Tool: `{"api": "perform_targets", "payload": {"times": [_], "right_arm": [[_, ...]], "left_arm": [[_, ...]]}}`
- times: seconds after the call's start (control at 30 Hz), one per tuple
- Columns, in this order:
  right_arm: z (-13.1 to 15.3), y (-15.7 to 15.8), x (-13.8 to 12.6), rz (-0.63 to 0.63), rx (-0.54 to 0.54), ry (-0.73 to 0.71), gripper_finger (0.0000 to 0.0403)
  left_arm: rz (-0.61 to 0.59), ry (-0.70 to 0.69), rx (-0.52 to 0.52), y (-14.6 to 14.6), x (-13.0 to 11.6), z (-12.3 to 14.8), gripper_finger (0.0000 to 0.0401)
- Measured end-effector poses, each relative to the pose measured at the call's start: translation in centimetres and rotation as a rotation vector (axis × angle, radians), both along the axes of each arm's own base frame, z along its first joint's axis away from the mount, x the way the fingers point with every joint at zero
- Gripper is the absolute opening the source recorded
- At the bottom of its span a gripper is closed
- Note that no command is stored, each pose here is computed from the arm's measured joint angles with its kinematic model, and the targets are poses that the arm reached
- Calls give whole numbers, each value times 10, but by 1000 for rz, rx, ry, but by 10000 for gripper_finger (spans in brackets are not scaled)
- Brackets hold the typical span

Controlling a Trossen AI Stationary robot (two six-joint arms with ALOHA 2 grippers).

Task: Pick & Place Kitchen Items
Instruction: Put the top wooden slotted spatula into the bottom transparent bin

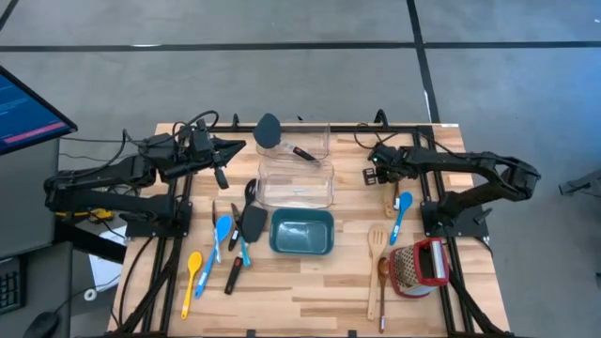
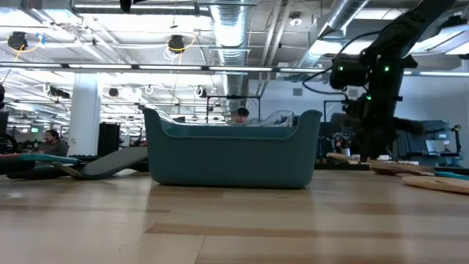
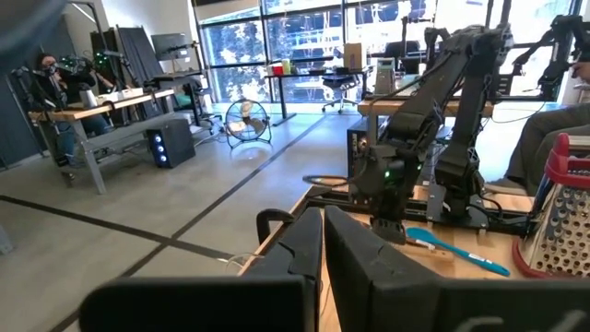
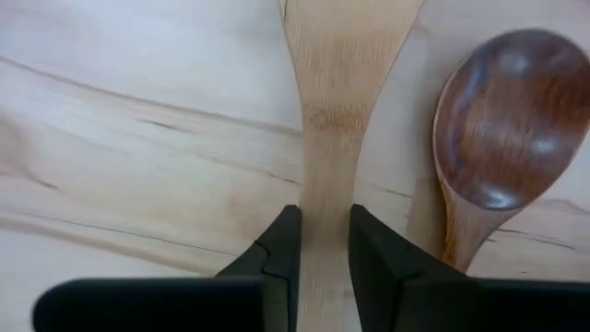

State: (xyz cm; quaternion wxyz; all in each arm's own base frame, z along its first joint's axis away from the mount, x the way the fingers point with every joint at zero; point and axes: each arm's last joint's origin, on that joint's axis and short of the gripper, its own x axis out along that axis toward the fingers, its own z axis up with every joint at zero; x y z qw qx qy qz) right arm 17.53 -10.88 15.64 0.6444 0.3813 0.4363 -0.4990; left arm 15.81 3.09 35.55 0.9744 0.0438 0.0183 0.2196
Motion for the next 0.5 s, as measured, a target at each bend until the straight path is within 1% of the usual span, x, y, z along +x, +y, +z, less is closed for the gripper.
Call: {"api": "perform_targets", "payload": {"times": [0.2, 0.3, 0.5], "right_arm": [[20, 1, -2, 8, -79, -122, 55], [32, 1, -3, 24, -125, -145, 55], [76, -6, 6, 80, -280, -211, 55]], "left_arm": [[0, 0, 0, 0, 0, 0, 4], [0, 0, 0, 0, 0, 0, 4], [0, 0, 0, 0, 0, 0, 4]]}}
